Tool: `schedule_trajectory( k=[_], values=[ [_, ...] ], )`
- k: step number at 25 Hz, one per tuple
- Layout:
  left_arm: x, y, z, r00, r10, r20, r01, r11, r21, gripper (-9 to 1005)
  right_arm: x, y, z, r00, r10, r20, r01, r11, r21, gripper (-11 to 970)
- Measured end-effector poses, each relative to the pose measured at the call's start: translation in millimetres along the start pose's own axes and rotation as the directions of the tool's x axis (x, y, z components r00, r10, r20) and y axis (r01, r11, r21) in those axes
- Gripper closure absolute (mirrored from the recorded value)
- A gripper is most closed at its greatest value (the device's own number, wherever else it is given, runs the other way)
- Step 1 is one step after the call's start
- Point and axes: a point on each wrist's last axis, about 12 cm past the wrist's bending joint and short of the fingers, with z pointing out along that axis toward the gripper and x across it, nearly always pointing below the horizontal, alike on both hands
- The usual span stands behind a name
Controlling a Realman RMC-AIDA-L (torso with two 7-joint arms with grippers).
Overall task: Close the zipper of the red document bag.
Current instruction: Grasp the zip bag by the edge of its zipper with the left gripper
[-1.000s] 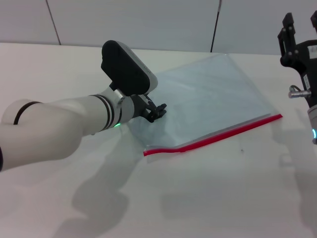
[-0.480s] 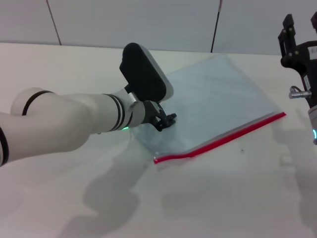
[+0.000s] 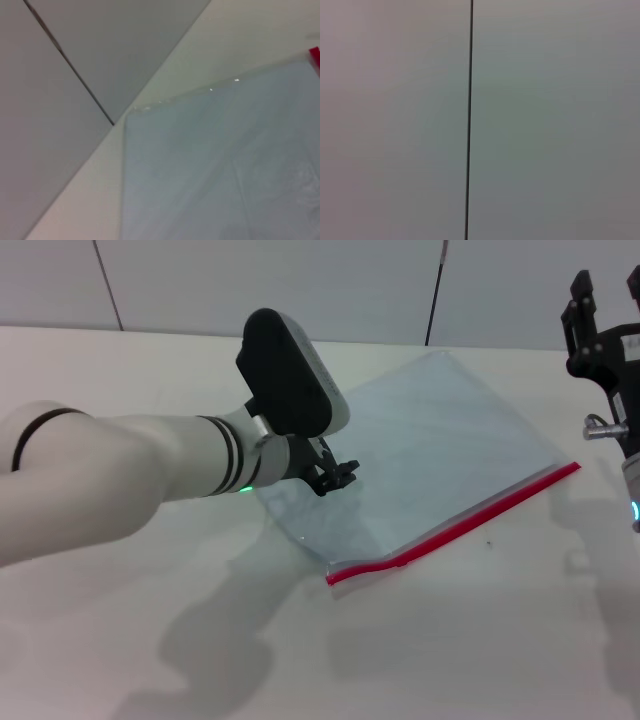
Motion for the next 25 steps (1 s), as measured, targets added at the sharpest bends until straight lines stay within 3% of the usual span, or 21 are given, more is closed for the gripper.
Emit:
schedule_trajectory(
  k=[4,25],
  values=[
    [-5.0,-0.3,-7.6,0.999,0.039,0.005,-0.039,0.999,-0.008,377,1.9,0.5,0.1,1.000,0.000,-0.016,0.000,1.000,-0.005,417],
    [-41.2,-31.5,-35.1,0.973,0.216,-0.085,-0.201,0.968,0.153,374,3.6,2.9,3.2,0.999,-0.002,-0.036,0.001,1.000,-0.020,417]
  ],
)
